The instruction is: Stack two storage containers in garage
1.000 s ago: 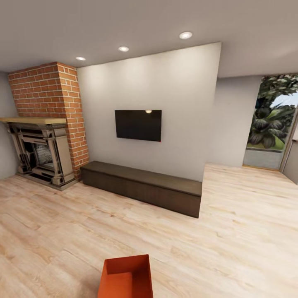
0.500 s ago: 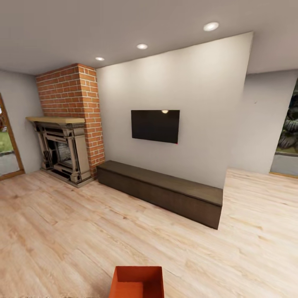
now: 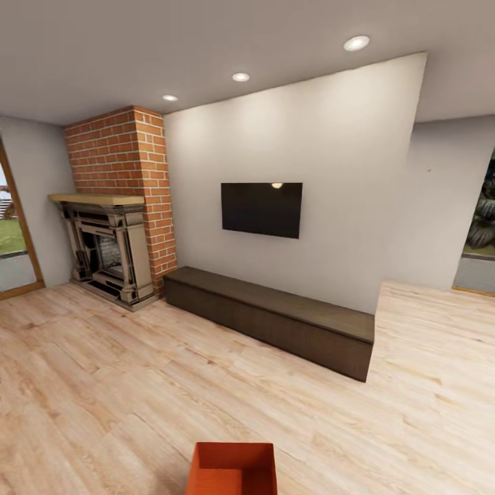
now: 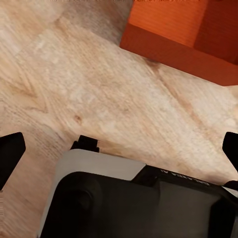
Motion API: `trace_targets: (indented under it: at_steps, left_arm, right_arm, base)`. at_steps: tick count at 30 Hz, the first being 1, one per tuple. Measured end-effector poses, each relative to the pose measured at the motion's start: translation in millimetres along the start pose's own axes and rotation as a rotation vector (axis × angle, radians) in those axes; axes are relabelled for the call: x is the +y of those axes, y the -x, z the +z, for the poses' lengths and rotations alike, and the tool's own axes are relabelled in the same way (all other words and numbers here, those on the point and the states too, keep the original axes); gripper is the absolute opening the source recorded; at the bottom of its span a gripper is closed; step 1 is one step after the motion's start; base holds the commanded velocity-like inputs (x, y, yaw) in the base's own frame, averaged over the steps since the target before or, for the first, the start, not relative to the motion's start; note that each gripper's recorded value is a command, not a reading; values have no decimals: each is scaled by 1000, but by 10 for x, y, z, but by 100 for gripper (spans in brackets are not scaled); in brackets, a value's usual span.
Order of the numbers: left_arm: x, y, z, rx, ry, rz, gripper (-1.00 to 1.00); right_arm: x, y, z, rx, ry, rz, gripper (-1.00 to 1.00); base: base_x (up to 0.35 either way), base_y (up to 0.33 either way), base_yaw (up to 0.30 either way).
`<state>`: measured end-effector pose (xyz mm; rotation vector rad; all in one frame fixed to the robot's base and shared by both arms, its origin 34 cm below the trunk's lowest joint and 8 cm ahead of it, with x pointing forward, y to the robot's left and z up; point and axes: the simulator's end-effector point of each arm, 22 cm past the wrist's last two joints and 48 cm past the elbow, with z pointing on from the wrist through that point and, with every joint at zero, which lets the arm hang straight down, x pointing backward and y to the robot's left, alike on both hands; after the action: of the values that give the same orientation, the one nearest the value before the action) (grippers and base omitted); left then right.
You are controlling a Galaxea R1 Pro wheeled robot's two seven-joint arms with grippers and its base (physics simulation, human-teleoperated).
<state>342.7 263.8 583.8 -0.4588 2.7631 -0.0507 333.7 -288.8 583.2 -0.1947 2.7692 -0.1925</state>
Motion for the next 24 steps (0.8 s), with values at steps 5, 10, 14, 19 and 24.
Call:
trace_targets:
  at_steps: [5, 10, 14, 19, 24]
  left_arm:
    - [-5, -4, 0, 1, -1, 0, 100]
    - [-6, -3, 0, 1, -1, 0, 100]
    - [-7, 0, 0, 0, -1, 1, 100]
    - [-7, -1, 0, 0, -1, 2, 100]
    - [-7, -1, 0, 0, -1, 1, 100]
  right_arm:
    - [1, 2, 0, -1, 1, 0, 100]
    - [30, 6, -2, -1, 4, 3, 100]
    - [39, 9, -3, -2, 5, 5, 100]
    - [44, 11, -3, -3, 5, 6, 100]
    - [45, 14, -3, -4, 5, 7, 100]
  base:
    - [0, 304, 0]
    - [0, 292, 0]
    - [0, 98, 0]
    - [0, 13, 0]
    - [0, 2, -6]
